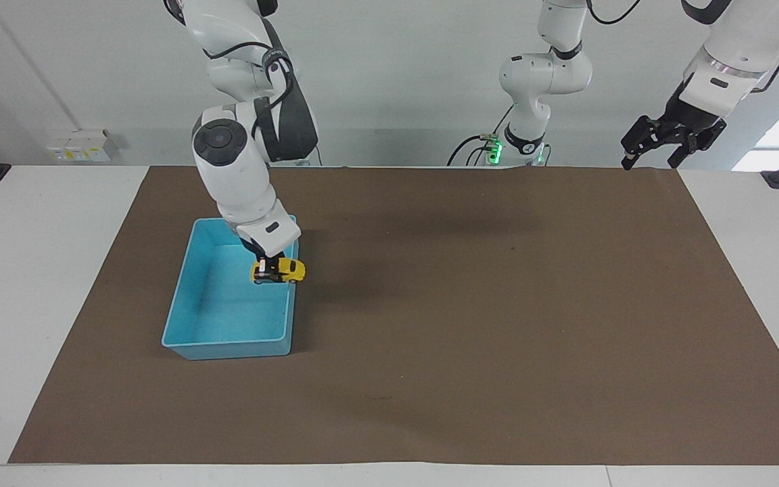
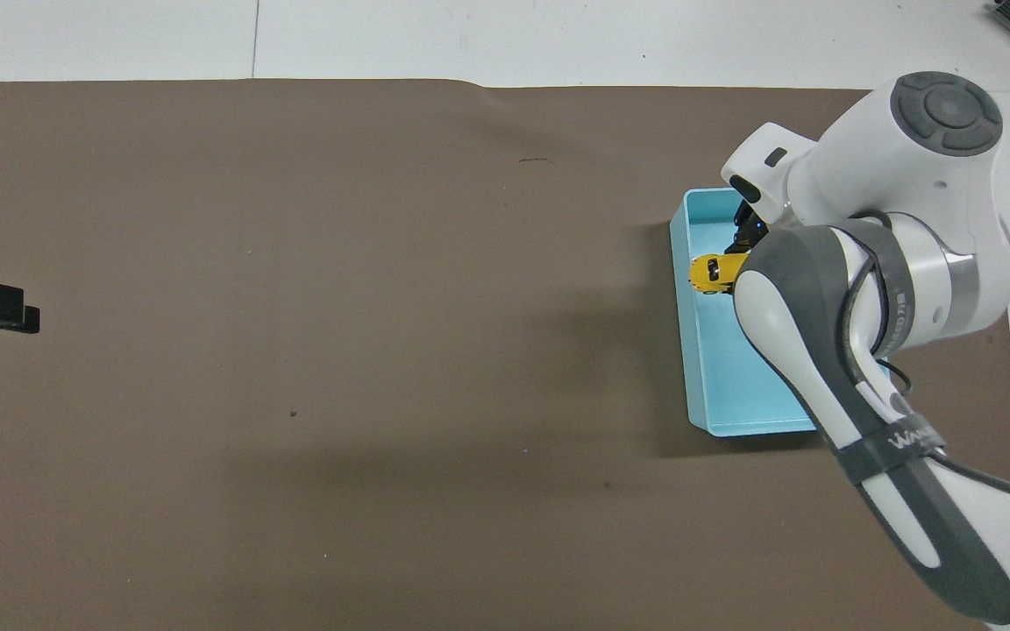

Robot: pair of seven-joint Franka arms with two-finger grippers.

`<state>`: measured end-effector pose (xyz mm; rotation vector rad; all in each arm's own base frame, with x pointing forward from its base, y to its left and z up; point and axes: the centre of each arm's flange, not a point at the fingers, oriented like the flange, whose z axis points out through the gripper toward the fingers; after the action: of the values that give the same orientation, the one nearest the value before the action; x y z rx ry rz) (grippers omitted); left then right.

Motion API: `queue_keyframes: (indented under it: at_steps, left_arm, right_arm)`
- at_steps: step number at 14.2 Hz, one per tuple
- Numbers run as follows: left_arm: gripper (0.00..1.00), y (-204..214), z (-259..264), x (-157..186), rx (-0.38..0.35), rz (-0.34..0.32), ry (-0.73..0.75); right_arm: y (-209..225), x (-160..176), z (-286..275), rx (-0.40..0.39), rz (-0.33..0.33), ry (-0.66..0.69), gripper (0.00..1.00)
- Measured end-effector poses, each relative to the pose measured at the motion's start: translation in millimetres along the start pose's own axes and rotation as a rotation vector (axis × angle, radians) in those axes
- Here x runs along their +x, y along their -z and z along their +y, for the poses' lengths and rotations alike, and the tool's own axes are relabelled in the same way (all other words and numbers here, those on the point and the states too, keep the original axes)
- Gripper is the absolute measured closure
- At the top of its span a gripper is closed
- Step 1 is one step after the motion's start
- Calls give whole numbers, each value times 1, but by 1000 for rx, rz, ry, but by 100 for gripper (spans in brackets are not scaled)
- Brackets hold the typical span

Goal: Wind up and store yellow beetle car
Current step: 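Lift the car with the right gripper over into the blue bin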

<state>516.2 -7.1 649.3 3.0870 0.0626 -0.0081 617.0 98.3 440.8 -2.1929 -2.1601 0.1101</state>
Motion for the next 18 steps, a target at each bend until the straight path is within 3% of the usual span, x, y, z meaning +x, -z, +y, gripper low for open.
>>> queue_keyframes:
  at_steps: [3, 7, 18]
  left_arm:
    - [0, 0, 0, 0, 0, 0, 0]
    - [0, 0, 1, 0, 9, 0, -7]
    - [0, 0, -4, 0, 14, 0, -11]
  right_arm:
    - [-9, -30, -6, 20, 0, 23, 55]
    - [-33, -59, -22, -19, 5, 31, 55]
    - [-80, -79, -51, -98, -9, 41, 55]
